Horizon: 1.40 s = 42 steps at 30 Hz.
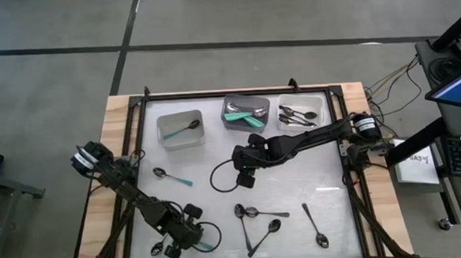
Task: Sort silverware by color (type)
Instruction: Put the blue spoon into the gray bin
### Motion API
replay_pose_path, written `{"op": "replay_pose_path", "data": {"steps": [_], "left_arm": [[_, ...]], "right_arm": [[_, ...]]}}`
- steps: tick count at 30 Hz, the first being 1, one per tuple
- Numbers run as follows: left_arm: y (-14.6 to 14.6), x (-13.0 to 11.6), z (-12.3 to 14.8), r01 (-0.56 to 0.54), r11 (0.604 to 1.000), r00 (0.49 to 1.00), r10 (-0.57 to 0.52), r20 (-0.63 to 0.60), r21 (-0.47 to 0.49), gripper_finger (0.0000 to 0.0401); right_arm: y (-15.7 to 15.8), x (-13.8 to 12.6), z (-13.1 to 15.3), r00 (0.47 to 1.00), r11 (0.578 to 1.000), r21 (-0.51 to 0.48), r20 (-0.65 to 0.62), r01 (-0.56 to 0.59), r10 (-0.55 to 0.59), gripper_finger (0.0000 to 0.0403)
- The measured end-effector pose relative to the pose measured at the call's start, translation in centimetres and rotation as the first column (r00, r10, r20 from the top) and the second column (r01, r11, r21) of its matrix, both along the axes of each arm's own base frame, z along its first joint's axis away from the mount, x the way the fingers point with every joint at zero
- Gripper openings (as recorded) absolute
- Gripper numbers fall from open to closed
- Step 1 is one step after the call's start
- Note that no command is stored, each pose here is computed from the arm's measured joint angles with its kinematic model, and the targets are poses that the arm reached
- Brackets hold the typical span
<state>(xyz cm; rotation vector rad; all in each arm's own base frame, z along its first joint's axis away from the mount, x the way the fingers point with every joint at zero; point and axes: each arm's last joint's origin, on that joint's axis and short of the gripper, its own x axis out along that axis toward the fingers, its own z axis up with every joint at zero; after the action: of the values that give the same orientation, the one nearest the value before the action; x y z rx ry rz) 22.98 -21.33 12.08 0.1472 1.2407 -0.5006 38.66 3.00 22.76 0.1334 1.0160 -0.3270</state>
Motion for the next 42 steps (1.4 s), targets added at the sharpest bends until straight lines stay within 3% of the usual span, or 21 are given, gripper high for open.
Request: {"op": "replay_pose_path", "data": {"steps": [6,11,23,27,34,42], "left_arm": [[0.8,-0.9,1.3,0.020,0.999,0.999,-0.019,-0.034,0.037,0.0002],[2.4,-2.4,2.5,0.022,0.986,0.997,-0.009,-0.080,0.163,0.0001],[8.0,-2.7,8.2,-0.121,0.950,0.986,0.082,0.145,0.289,0.0000],[11.4,-2.4,9.8,-0.238,0.909,0.957,0.159,0.243,0.342,0.0000],[17.8,-2.3,12.5,-0.428,0.797,0.883,0.267,0.387,0.425,0.0000],[23.7,-3.6,14.3,-0.559,0.680,0.819,0.368,0.439,0.473,0.0000]], "right_arm": [[0.0,0.0,0.0,1.000,1.000,0.002,0.000,0.003,-0.003,0.0132],[0.0,0.0,0.0,1.000,1.000,0.001,0.000,0.002,-0.002,0.0132],[-0.1,0.0,0.0,1.000,1.000,0.014,0.005,0.026,-0.026,0.0132],[-0.1,0.0,0.0,1.000,1.000,0.014,0.005,0.026,-0.026,0.0132],[-0.1,0.0,0.0,1.000,1.000,0.013,0.004,0.026,-0.026,0.0132],[-0.1,-0.4,-0.2,0.998,0.998,0.025,-0.032,0.057,-0.056,0.0132]]}}
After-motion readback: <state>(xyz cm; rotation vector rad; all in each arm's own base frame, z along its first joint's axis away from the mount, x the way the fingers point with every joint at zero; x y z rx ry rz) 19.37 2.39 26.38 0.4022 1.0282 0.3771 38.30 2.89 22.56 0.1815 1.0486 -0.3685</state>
